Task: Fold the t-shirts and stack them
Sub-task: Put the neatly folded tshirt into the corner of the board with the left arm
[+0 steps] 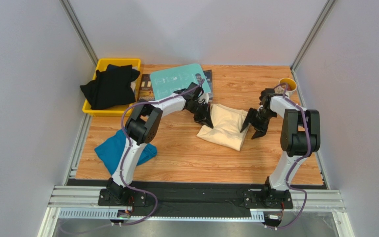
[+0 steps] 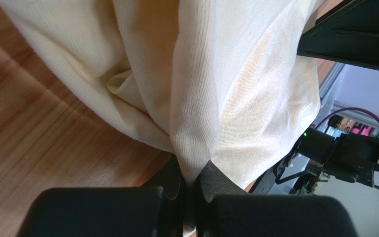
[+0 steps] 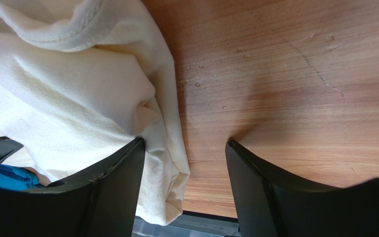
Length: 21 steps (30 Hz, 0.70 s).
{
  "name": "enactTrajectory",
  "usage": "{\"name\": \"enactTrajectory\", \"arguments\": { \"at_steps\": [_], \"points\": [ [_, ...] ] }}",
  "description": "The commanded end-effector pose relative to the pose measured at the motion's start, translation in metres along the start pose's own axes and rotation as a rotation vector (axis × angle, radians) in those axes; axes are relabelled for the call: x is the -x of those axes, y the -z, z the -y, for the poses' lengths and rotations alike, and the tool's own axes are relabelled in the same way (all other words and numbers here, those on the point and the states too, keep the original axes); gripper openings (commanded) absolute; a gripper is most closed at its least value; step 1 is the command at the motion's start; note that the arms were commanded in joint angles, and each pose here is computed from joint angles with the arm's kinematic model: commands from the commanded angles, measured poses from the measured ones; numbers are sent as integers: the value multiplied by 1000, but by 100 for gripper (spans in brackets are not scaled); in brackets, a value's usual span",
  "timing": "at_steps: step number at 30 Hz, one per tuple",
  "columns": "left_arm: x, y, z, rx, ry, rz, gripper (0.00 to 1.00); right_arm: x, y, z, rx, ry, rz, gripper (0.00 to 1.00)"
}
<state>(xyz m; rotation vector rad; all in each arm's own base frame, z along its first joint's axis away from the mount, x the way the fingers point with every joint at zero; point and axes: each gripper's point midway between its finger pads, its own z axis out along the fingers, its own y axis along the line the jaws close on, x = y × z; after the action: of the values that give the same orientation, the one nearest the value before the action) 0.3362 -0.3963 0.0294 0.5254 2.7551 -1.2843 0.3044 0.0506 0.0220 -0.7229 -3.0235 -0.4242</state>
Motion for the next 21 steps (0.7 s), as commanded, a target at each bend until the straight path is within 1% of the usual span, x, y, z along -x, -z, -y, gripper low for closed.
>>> {"name": "enactTrajectory", "arguments": {
  "at_steps": [1,3,4,7,12,13,15,16,21],
  "points": [
    [6,20,17,13,-65,40,0,-3,3,5,-33,4,9,66],
    [9,27,22,23,-78,60,0,1,14,1,-22,8,47,66],
    [10,30,18,44,-75,74,0,2,21,-1,-15,6,72,66],
    [19,58,25,75,-97,145,0,6,37,-6,2,9,127,66],
    [21,100,16,160,-70,242,0,12,53,-14,24,-5,182,66],
    [17,112,11,183,-53,261,0,13,54,-15,27,-7,184,66],
    [7,121,-1,223,-22,264,0,15,54,-18,40,-10,181,66],
    [6,134,-5,256,-10,288,0,15,52,-19,42,-9,173,66],
    [-17,159,-30,349,61,298,0,16,48,-28,79,-14,136,65]
  ]
}}
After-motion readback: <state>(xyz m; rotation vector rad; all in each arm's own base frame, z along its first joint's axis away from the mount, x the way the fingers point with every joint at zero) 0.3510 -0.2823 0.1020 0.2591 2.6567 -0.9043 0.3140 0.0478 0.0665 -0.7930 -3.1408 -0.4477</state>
